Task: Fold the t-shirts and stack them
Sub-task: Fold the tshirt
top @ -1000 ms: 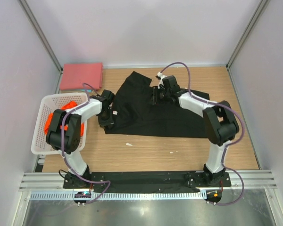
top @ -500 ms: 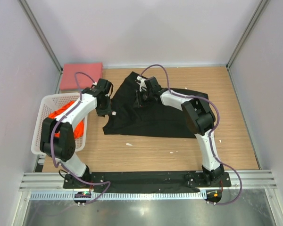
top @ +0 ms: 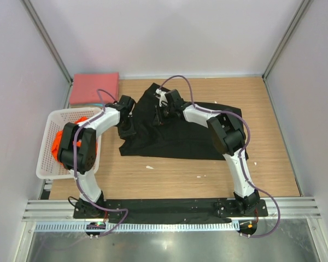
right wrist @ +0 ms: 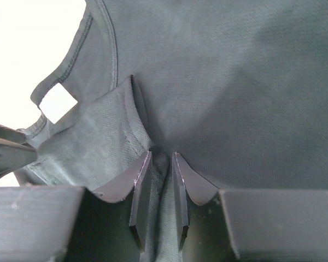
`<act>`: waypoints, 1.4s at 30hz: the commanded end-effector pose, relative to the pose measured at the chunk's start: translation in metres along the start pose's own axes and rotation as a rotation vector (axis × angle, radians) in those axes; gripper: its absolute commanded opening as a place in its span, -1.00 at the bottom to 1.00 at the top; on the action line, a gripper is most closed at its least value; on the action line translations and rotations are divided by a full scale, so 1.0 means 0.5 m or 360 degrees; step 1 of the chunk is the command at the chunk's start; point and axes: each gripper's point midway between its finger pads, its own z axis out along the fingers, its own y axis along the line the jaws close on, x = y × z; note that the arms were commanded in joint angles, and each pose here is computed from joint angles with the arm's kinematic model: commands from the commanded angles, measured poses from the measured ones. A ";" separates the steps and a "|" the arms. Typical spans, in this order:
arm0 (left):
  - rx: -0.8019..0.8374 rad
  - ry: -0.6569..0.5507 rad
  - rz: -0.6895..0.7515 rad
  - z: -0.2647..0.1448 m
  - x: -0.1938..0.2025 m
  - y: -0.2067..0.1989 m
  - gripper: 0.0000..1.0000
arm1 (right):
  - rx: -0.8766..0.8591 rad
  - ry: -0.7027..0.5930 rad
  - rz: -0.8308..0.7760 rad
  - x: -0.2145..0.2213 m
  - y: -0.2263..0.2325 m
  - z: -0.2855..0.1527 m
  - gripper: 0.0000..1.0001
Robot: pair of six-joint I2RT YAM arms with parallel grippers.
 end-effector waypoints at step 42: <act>0.0152 -0.0175 -0.0082 -0.057 -0.075 -0.026 -0.37 | 0.0185 -0.0090 -0.0263 -0.050 0.062 -0.042 -0.08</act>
